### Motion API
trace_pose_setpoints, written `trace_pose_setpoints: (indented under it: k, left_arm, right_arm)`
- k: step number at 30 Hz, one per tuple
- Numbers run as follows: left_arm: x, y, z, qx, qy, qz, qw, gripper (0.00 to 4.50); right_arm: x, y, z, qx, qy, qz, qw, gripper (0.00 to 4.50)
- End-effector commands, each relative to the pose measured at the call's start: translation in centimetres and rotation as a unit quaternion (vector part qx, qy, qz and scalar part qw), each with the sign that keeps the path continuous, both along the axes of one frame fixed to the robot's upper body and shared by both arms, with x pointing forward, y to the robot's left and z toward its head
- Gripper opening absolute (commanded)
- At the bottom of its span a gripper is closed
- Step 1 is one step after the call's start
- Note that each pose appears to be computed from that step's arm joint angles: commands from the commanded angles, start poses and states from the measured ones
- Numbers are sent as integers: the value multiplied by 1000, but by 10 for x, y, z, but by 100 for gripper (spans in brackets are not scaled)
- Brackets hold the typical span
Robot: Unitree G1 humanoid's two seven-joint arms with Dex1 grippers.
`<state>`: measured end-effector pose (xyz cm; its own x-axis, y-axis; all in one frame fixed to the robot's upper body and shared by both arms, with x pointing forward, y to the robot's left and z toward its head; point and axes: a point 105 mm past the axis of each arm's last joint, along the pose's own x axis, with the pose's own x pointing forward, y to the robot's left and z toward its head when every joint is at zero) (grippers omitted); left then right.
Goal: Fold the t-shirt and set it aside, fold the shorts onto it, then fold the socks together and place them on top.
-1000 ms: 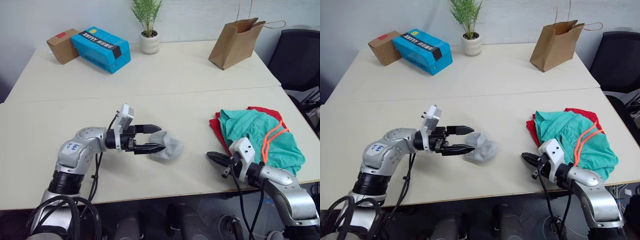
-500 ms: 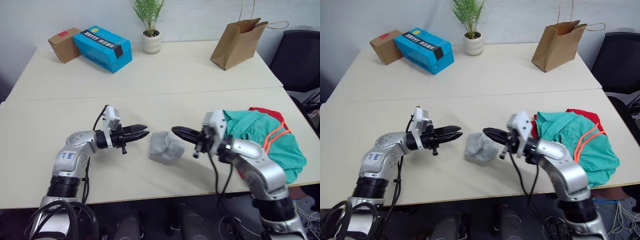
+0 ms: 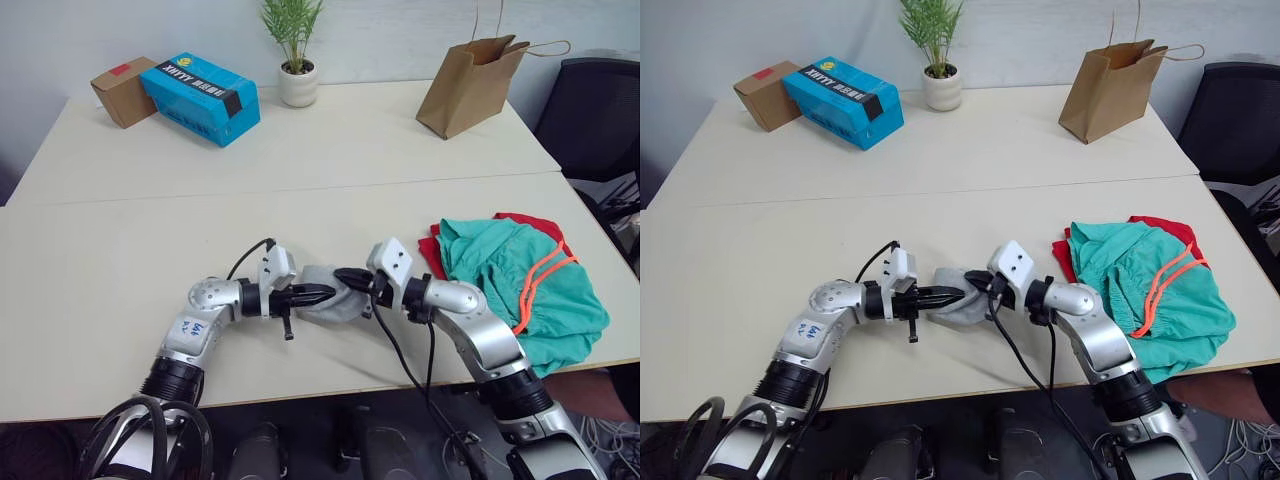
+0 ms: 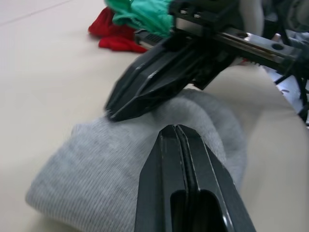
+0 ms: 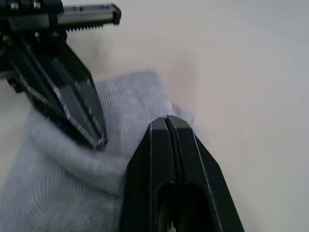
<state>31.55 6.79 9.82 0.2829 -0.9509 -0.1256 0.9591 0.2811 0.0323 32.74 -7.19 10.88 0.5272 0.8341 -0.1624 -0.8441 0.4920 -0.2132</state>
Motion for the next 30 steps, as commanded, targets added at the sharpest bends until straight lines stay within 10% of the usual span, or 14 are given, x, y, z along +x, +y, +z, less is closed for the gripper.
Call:
trace_pose_setpoints:
  k: [1,9,14,19,25,30]
  left_arm:
    - [-5,3,-9,14,2,3,1000,1]
    - [-9,9,29,-21,-39,-24,999,1]
    - [-2,14,49,-18,-70,-25,997,1]
    - [9,17,41,30,-93,-27,995,0]
    - [22,23,34,6,-58,5,998,0]
    - [23,30,30,17,-56,10,998,0]
  right_arm:
    - [3,-5,15,77,-21,-10,997,0]
    - [-14,-43,68,160,-2,-12,987,0]
    - [-36,-61,77,191,142,-14,971,0]
    - [-60,-75,24,141,377,-83,912,125]
    - [-52,-53,8,196,452,-99,865,325]
    - [-39,-29,4,249,493,-102,828,325]
